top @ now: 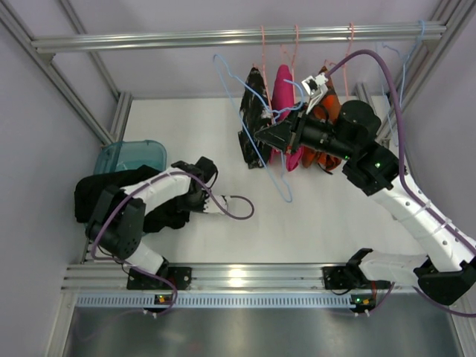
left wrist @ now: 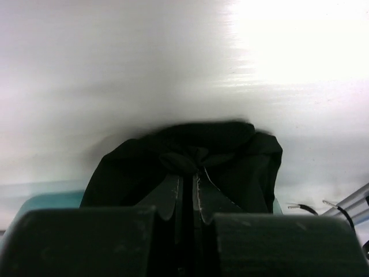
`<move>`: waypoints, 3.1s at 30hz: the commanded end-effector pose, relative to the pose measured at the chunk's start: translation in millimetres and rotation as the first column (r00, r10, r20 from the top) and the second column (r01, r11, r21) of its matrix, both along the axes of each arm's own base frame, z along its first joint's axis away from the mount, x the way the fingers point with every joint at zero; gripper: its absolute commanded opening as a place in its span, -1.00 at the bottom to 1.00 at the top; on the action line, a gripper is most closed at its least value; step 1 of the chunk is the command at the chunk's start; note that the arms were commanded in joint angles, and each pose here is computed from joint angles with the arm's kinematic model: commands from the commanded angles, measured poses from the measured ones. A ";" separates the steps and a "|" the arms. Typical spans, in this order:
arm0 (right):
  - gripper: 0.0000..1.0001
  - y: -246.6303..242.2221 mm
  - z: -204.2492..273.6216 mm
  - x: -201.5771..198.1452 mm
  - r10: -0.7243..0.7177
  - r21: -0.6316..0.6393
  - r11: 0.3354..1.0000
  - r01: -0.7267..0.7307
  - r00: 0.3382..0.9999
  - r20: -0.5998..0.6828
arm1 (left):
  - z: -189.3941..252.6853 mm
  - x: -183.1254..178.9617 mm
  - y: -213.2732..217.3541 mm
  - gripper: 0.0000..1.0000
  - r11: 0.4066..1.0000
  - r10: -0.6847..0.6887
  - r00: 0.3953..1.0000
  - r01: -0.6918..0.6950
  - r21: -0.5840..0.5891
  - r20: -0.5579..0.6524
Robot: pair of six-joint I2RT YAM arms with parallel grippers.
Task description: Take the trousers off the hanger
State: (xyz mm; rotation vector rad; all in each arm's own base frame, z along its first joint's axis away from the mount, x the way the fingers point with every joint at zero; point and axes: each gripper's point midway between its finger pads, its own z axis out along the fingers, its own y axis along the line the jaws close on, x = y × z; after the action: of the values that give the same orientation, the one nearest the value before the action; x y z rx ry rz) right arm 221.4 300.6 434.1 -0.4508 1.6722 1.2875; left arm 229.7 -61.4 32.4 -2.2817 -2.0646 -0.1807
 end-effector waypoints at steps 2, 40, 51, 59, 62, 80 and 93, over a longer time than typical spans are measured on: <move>-1.00 -6.2 19.6 -1.0 -0.007 0.032 0.999 0.005 0.998 0.069 | 67.6 38.4 -27.8 -1.00 0.982 0.072 0.962 -0.022 -0.186 0.262; -1.00 -8.9 31.4 -17.3 0.041 0.019 0.999 -0.044 0.991 0.128 | 86.6 16.5 184.7 0.53 0.442 0.891 0.332 -0.795 -0.416 0.311; -1.00 -54.2 47.7 -53.0 0.020 -0.049 0.999 -0.004 0.949 0.314 | 272.9 33.3 103.1 0.96 0.385 0.896 0.367 -0.362 -0.849 0.250; -1.00 -78.9 30.5 -58.3 -0.001 -0.069 0.997 0.020 0.965 0.261 | 421.0 -16.5 -23.4 0.96 0.189 0.600 0.749 0.208 -0.960 0.280; -1.00 -73.8 17.4 -58.5 0.033 -0.078 0.997 -0.017 0.977 0.212 | 459.5 -20.8 -35.8 0.96 0.177 0.502 0.778 0.336 -0.925 0.378; -1.00 -12.4 7.4 -35.0 0.198 -0.085 0.978 -0.191 0.976 0.089 | 534.5 57.3 -105.4 0.96 0.342 0.358 0.612 0.617 -0.709 0.705; -1.00 5.6 -9.3 -37.8 0.248 -0.116 0.964 -0.240 0.967 0.064 | 421.3 1.2 -234.1 0.66 0.440 0.016 0.708 0.629 -0.641 0.706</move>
State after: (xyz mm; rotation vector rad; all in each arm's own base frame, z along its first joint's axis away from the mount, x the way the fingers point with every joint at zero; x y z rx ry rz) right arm 195.0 302.7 392.7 -0.7247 1.8048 1.3295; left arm 214.7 -307.6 436.4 -3.7081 -2.1129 0.5044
